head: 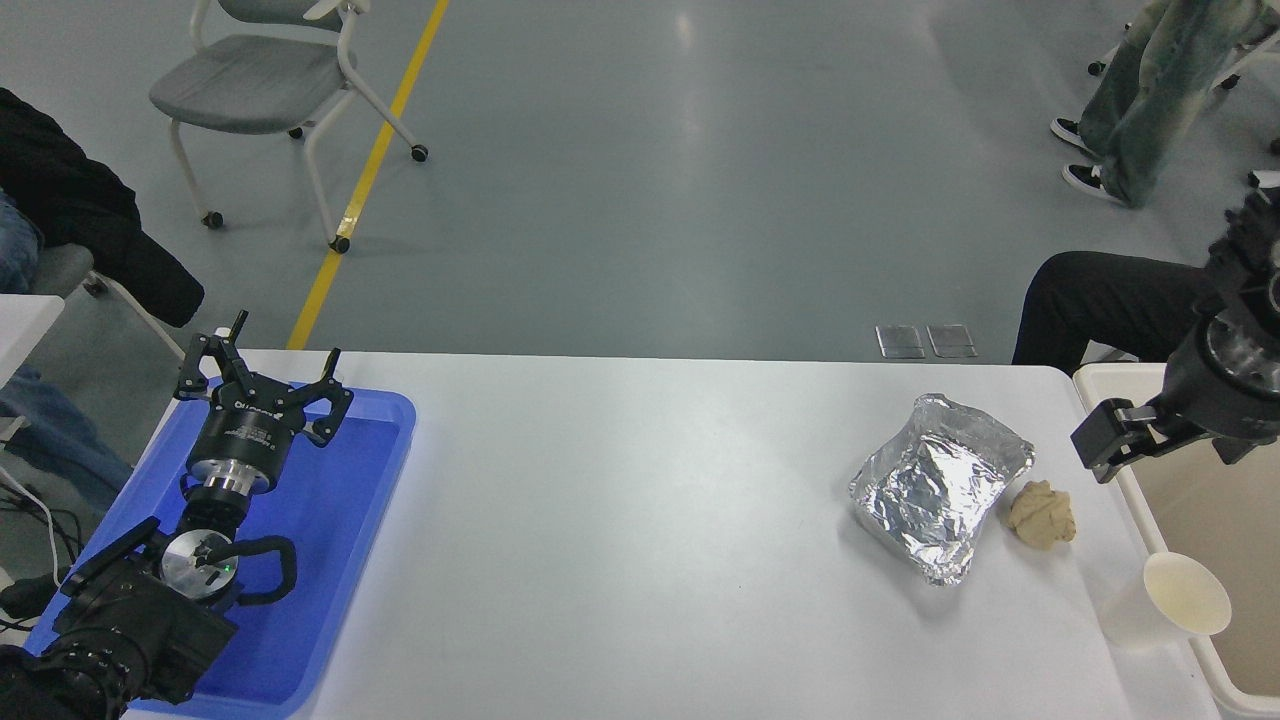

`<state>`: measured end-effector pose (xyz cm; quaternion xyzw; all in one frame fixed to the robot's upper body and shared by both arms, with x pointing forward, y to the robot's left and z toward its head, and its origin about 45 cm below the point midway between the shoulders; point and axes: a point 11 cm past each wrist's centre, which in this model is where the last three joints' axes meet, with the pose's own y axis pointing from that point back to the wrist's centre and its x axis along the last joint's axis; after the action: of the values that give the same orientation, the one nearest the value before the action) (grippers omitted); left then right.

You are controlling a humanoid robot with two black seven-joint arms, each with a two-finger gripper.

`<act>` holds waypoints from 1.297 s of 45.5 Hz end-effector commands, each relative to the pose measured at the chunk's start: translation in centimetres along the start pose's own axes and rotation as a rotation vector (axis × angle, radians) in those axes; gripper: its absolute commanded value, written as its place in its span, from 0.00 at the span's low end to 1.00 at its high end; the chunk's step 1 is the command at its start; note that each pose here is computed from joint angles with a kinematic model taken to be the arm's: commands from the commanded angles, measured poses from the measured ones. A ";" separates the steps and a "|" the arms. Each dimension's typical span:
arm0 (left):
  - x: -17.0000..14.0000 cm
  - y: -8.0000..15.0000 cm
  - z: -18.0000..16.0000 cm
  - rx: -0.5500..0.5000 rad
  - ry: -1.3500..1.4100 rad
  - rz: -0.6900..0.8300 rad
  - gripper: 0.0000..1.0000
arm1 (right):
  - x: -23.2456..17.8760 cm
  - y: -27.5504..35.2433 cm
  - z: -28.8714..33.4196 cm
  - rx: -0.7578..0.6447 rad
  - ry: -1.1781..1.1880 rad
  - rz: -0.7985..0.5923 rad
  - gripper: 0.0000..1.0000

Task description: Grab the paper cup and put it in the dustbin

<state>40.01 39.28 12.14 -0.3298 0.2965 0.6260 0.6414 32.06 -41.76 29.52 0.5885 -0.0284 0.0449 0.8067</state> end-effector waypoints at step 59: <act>0.0 0.0 0.0 0.001 0.000 0.000 1.00 | -7.8 -18.5 5.8 -0.093 -0.117 -0.007 1.00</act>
<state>40.00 39.23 12.10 -0.3296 0.2970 0.6259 0.6414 27.11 -52.42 14.41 0.5540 -0.0623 0.0124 0.8301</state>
